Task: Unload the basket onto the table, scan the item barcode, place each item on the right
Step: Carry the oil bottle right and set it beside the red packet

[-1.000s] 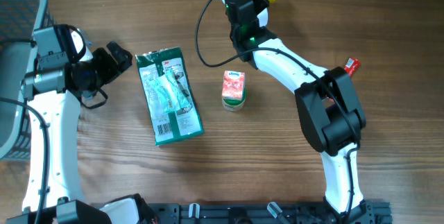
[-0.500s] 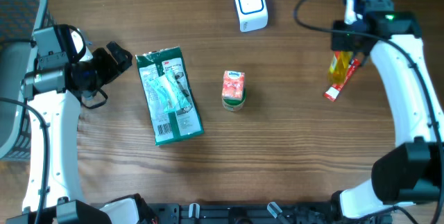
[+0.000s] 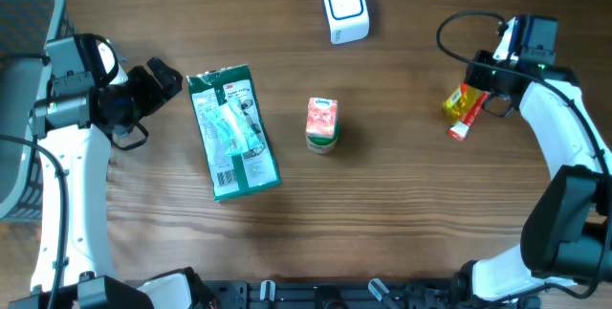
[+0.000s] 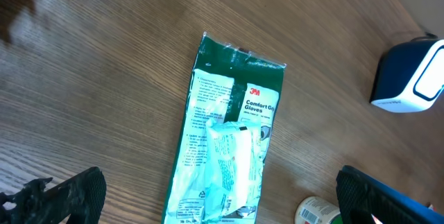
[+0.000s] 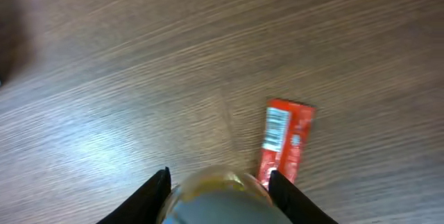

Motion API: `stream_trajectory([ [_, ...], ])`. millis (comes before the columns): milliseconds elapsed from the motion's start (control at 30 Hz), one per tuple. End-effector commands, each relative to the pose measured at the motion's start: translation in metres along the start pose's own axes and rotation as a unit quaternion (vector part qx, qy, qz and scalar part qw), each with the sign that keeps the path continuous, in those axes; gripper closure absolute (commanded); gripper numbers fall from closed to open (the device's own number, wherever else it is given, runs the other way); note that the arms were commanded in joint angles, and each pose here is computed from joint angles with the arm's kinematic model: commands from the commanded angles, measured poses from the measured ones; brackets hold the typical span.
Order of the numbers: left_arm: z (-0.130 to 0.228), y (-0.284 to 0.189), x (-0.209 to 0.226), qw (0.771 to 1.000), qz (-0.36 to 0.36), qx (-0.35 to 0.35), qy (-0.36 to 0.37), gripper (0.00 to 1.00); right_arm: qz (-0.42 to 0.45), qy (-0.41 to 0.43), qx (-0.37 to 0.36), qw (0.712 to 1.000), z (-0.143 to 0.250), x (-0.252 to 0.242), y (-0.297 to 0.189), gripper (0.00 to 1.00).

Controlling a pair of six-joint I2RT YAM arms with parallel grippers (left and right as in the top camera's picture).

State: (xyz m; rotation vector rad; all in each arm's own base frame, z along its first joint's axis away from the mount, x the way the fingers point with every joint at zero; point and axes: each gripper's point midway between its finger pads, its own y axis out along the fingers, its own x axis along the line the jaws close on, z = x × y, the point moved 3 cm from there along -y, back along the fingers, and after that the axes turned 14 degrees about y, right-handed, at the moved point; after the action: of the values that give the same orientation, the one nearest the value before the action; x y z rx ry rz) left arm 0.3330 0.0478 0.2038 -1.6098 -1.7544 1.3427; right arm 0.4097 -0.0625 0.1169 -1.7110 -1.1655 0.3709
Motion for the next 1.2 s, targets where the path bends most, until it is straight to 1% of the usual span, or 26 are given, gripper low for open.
stream_trajectory([
  [0,-0.003,-0.003,-0.002,1.000,-0.001,-0.007,0.013,0.00,0.055,0.001,-0.027,0.998,-0.005,-0.015,-0.001,0.96],
  [67,-0.003,-0.003,-0.002,1.000,-0.001,-0.008,0.013,0.00,0.092,-0.015,-0.047,0.995,-0.012,-0.024,-0.006,0.96],
  [100,-0.003,-0.003,-0.002,1.000,-0.001,-0.007,0.013,0.00,0.085,-0.026,-0.049,0.995,-0.013,-0.022,-0.008,0.96],
  [167,-0.003,-0.003,-0.002,1.000,-0.001,-0.007,0.013,0.00,0.040,-0.053,-0.046,0.997,-0.014,-0.008,-0.011,0.95],
  [233,-0.003,-0.003,-0.002,1.000,-0.001,-0.007,0.013,0.00,-0.028,-0.069,-0.045,0.996,-0.016,0.013,-0.018,0.91],
  [300,-0.003,-0.003,-0.002,1.000,-0.001,-0.008,0.013,0.00,-0.059,-0.091,-0.052,0.993,-0.018,0.024,-0.027,0.90],
  [400,-0.003,-0.003,-0.002,1.000,-0.001,-0.008,0.013,0.00,-0.062,-0.110,-0.050,0.991,-0.016,0.025,-0.029,0.90],
  [500,-0.003,-0.003,-0.002,1.000,-0.001,-0.008,0.013,0.00,-0.079,-0.155,-0.044,0.984,-0.008,0.039,-0.029,0.91],
  [567,-0.003,-0.003,-0.002,1.000,-0.001,-0.008,0.013,0.00,-0.075,-0.180,-0.042,0.980,-0.004,0.044,-0.026,0.91],
  [733,-0.003,-0.003,-0.002,1.000,-0.001,-0.008,0.013,0.00,-0.070,-0.182,-0.031,0.980,0.000,0.042,-0.012,0.91],
  [767,-0.003,-0.003,-0.002,1.000,-0.001,-0.007,0.013,0.00,-0.069,-0.181,-0.028,0.981,0.001,0.041,-0.010,0.86],
  [833,-0.003,-0.003,-0.002,1.000,-0.001,-0.008,0.013,0.00,-0.067,-0.181,-0.022,0.981,0.003,0.040,-0.009,0.68],
  [867,-0.003,-0.003,-0.002,1.000,-0.001,-0.007,0.013,0.00,-0.067,-0.181,-0.022,0.981,0.004,0.040,-0.009,0.60],
  [900,-0.003,-0.003,-0.002,1.000,-0.001,-0.007,0.013,0.00,-0.067,-0.181,-0.021,0.981,0.004,0.040,-0.009,0.49],
  [933,-0.003,-0.003,-0.002,1.000,-0.001,-0.008,0.013,0.00,-0.066,-0.181,-0.019,0.981,0.005,0.040,-0.009,0.42],
  [967,-0.003,-0.003,-0.002,1.000,-0.001,-0.008,0.013,0.00,-0.066,-0.180,-0.018,0.981,0.005,0.039,-0.008,0.39],
  [1000,-0.003,-0.003,-0.002,1.000,-0.001,-0.007,0.013,0.00,-0.065,-0.180,-0.016,0.981,0.006,0.039,-0.008,0.33],
  [1033,-0.003,-0.003,-0.002,1.000,-0.001,-0.008,0.013,0.00,-0.065,-0.180,-0.015,0.981,0.007,0.039,-0.008,0.21],
  [1067,-0.003,-0.003,-0.002,1.000,-0.001,-0.008,0.013,0.00,-0.064,-0.180,-0.013,0.981,0.007,0.038,-0.009,0.16],
  [1167,-0.003,-0.003,-0.002,1.000,-0.001,-0.008,0.013,0.00,-0.070,-0.181,-0.033,0.980,0.000,0.042,-0.023,0.16],
])
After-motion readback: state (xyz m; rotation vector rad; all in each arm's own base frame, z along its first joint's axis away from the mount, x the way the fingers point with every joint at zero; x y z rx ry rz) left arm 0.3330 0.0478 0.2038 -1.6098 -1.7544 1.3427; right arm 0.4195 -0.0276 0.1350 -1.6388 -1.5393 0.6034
